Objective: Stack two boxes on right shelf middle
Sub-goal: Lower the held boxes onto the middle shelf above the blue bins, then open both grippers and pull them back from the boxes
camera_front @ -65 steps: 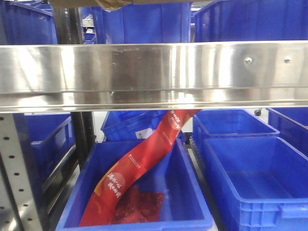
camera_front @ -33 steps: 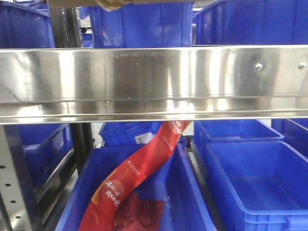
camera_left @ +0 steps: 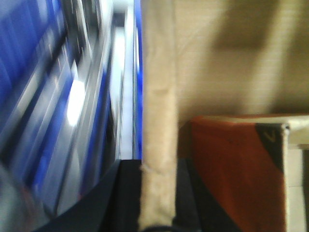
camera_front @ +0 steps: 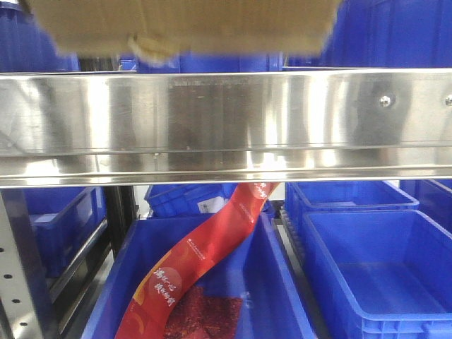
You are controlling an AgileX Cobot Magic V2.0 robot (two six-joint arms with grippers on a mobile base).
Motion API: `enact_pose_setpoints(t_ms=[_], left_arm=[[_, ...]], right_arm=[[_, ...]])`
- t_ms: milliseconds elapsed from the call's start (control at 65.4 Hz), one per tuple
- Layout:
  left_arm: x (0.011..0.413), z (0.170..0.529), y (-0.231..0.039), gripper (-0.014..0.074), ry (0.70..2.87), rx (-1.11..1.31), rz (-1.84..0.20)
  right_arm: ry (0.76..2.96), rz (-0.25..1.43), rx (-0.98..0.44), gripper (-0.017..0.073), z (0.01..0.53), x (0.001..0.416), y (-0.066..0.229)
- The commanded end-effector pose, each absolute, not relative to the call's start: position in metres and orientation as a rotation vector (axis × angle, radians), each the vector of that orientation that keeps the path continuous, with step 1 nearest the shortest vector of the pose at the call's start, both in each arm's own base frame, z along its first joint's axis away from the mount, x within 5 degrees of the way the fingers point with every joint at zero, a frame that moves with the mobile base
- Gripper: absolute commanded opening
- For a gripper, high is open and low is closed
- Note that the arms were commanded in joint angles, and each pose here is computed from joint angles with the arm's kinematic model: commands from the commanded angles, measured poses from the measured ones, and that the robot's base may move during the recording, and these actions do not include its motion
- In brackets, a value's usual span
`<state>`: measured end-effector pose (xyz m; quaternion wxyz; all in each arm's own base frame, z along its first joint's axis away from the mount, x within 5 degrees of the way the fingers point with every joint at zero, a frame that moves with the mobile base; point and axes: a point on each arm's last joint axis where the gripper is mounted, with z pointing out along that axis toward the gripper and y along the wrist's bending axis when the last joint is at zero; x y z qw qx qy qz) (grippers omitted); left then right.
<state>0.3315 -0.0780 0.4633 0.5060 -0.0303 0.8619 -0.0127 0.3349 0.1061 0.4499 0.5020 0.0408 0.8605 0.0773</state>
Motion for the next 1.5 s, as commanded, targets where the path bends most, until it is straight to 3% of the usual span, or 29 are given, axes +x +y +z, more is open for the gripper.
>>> enact_pose_setpoints(t_ms=[0, 138, 199, 413, 474, 566, 796, 857, 918, 964, 1056, 1086, 1224, 1362, 1484], left_arm=[[0.332, 0.470, -0.078, -0.0111, 2.026, -0.065, -0.045], [0.335, 0.466, -0.080, -0.0109, 2.039, -0.066, -0.054], [0.337, 0.466, -0.081, -0.0072, 2.038, -0.065, -0.056], [0.338, 0.464, -0.082, 0.0313, 2.046, -0.067, -0.065], [0.338, 0.464, -0.082, 0.0374, 2.046, -0.067, -0.065], [0.338, 0.466, -0.082, 0.0415, 2.039, -0.068, -0.067], [0.327, 0.478, -0.078, 0.0411, 2.007, -0.074, -0.078], [0.326, 0.479, -0.078, 0.0400, 2.006, -0.076, -0.078], [0.325, 0.480, -0.077, 0.0342, 2.005, -0.076, -0.078], [0.325, 0.479, -0.078, 0.0246, 2.011, -0.080, -0.092], [0.323, 0.479, -0.081, -0.0021, 2.030, -0.083, -0.141], [0.322, 0.479, -0.082, -0.0117, 2.040, -0.053, -0.148], [0.309, 0.488, -0.089, -0.0111, 2.004, 0.121, -0.181], [0.284, 0.495, -0.091, -0.0111, 1.881, 0.153, -0.231], [0.257, 0.478, -0.084, -0.0111, 1.815, 0.157, -0.276]], right_arm=[[2.091, 0.189, 0.113, -0.0151, 0.451, 0.335, 0.105], [2.156, 0.173, 0.122, -0.0148, 0.438, 0.342, 0.108], [2.162, 0.170, 0.121, -0.0102, 0.436, 0.344, 0.109], [2.150, 0.170, 0.116, 0.0296, 0.436, 0.346, 0.109], [2.136, 0.166, 0.112, 0.0356, 0.437, 0.347, 0.109], [2.121, 0.169, 0.114, 0.0360, 0.442, 0.345, 0.108], [2.076, 0.170, 0.111, 0.0357, 0.467, 0.338, 0.104], [2.071, 0.152, 0.082, 0.0314, 0.470, 0.337, 0.104], [2.075, 0.140, 0.067, 0.0192, 0.470, 0.336, 0.103], [2.081, 0.137, 0.066, 0.0090, 0.470, 0.336, 0.103], [2.101, 0.126, 0.068, -0.0169, 0.468, 0.335, 0.103], [2.108, 0.114, 0.053, -0.0160, 0.467, 0.335, 0.102], [2.108, 0.069, -0.159, -0.0162, 0.469, 0.331, 0.106], [2.027, 0.131, -0.166, -0.0162, 0.480, 0.321, 0.106], [1.904, 0.175, -0.177, -0.0162, 0.487, 0.303, 0.102]])
